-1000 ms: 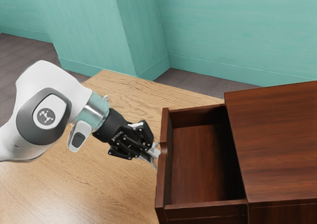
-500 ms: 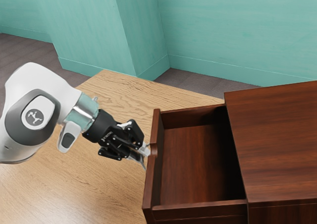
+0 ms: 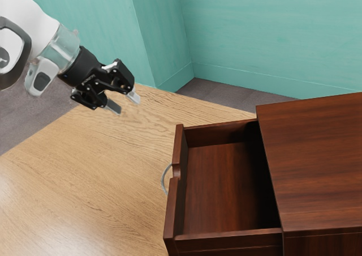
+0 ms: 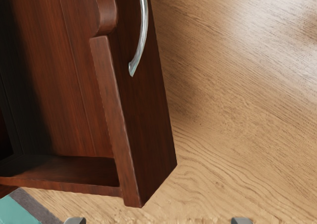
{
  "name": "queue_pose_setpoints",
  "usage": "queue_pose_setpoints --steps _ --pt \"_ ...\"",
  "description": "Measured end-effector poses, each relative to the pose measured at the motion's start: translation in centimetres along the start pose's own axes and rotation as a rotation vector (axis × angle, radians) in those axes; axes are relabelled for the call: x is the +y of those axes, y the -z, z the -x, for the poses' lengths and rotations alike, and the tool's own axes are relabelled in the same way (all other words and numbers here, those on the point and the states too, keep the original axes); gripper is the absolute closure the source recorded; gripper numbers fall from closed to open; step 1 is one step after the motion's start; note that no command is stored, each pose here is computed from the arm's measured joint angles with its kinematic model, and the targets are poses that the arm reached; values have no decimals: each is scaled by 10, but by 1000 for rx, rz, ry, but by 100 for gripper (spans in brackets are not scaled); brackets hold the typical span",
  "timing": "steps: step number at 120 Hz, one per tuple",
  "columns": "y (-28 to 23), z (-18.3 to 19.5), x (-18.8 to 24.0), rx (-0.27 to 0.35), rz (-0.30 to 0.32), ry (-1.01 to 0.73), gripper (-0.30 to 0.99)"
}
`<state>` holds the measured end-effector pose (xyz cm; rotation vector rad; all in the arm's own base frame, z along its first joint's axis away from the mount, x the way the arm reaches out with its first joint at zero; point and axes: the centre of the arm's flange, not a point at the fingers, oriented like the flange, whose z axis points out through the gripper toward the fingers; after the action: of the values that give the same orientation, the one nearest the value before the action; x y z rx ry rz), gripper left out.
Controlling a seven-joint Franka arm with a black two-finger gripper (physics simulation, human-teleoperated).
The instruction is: Pull the drawer handle with one arm to open the drawer
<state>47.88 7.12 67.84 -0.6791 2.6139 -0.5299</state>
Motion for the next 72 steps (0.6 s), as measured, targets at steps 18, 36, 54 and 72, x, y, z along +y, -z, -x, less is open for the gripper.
queue_pose_setpoints --steps 18,36,54,72 --pt "1 33 -51 -10 245 103 18" --pt "-22 39 -73 8 440 377 9" --pt "-31 22 -75 27 517 632 4" --pt "-31 20 -66 8 559 857 2"
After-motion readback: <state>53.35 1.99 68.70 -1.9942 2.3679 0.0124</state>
